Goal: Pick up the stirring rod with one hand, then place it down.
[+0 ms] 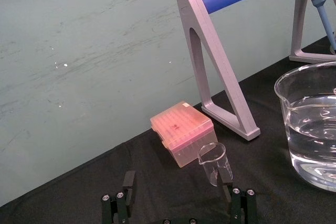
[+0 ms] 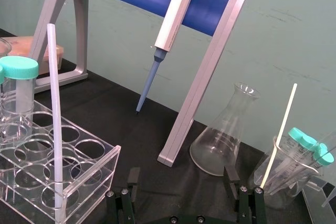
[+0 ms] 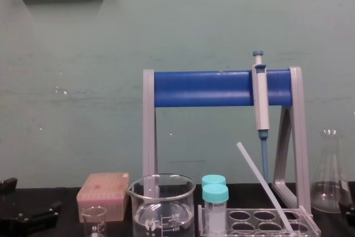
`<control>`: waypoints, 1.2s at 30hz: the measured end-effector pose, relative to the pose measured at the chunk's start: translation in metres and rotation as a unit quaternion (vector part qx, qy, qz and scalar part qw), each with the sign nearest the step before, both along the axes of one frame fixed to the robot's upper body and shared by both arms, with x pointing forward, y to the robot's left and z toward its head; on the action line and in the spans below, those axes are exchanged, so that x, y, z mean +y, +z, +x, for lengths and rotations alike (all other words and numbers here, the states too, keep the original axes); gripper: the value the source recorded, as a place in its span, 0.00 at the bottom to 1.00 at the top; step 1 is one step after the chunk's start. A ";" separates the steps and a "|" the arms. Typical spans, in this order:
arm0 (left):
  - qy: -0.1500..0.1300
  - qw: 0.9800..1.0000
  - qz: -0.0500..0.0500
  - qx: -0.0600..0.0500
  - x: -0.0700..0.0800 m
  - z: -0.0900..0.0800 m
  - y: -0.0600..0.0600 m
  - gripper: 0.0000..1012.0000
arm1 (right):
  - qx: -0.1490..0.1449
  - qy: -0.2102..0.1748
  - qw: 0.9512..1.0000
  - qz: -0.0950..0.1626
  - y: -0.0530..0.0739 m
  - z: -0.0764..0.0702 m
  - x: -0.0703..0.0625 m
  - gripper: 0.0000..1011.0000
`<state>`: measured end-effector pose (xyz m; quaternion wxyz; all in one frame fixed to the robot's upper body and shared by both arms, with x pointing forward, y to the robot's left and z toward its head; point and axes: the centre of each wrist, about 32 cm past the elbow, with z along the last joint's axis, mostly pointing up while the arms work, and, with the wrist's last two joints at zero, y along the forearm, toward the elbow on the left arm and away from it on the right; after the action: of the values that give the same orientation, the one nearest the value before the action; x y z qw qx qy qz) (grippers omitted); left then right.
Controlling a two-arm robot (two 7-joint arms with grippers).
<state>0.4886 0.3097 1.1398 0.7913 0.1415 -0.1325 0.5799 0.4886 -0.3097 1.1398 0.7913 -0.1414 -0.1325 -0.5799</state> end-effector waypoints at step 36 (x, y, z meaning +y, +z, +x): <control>0.000 1.000 0.000 0.000 0.000 0.000 0.000 0.99 | 0.000 0.000 1.000 0.000 0.000 0.000 0.000 0.99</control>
<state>0.4886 0.3097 1.1398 0.7913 0.1415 -0.1324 0.5799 0.4886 -0.3097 1.1398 0.7913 -0.1414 -0.1325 -0.5799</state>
